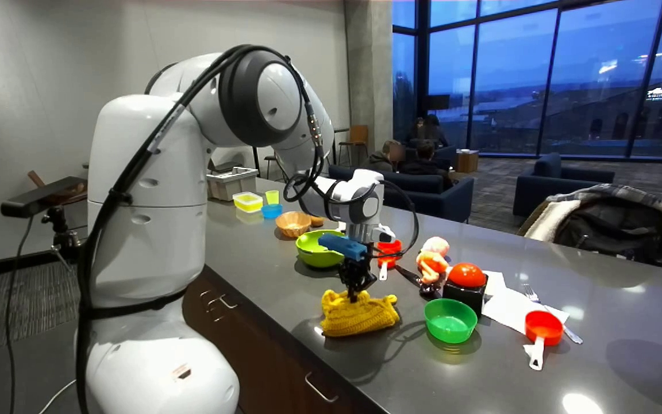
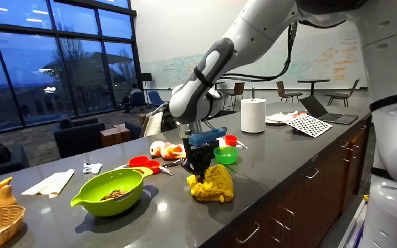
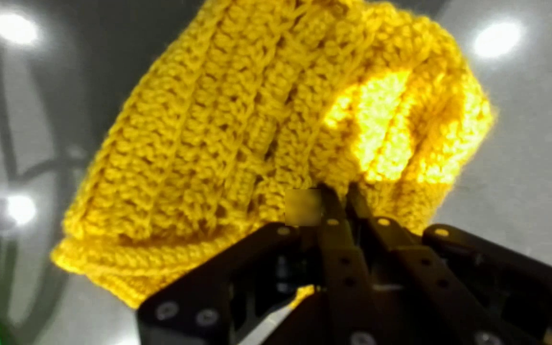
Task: Use the yellow cloth to wipe the counter.
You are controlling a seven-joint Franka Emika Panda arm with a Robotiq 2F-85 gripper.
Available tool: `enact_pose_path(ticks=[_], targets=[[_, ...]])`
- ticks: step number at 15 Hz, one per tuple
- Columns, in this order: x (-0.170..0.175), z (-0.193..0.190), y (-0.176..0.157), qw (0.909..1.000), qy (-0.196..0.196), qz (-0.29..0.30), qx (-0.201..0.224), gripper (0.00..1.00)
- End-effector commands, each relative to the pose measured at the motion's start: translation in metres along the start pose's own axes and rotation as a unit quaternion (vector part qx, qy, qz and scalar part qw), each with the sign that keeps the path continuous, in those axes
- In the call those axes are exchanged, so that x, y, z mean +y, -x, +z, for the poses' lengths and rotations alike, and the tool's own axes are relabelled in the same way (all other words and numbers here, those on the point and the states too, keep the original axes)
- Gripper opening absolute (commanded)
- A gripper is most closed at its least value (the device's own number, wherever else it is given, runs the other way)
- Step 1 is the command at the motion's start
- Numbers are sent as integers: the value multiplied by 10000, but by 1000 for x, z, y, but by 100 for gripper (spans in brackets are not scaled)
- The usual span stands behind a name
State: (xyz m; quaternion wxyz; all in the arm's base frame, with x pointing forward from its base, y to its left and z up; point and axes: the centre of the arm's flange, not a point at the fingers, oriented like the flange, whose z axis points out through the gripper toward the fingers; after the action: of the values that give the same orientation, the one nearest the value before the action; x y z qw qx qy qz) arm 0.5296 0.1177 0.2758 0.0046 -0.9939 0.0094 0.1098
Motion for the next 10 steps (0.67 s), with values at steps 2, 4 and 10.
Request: enact_pose_path(ticks=[2,4,10], targets=[[-49,-8,-9,9986,-165,-453,216,1],[-72,-9,-12,9973,-192,-657,280,1],[-115,-8,-16,9935,-191,-1075,319,1]])
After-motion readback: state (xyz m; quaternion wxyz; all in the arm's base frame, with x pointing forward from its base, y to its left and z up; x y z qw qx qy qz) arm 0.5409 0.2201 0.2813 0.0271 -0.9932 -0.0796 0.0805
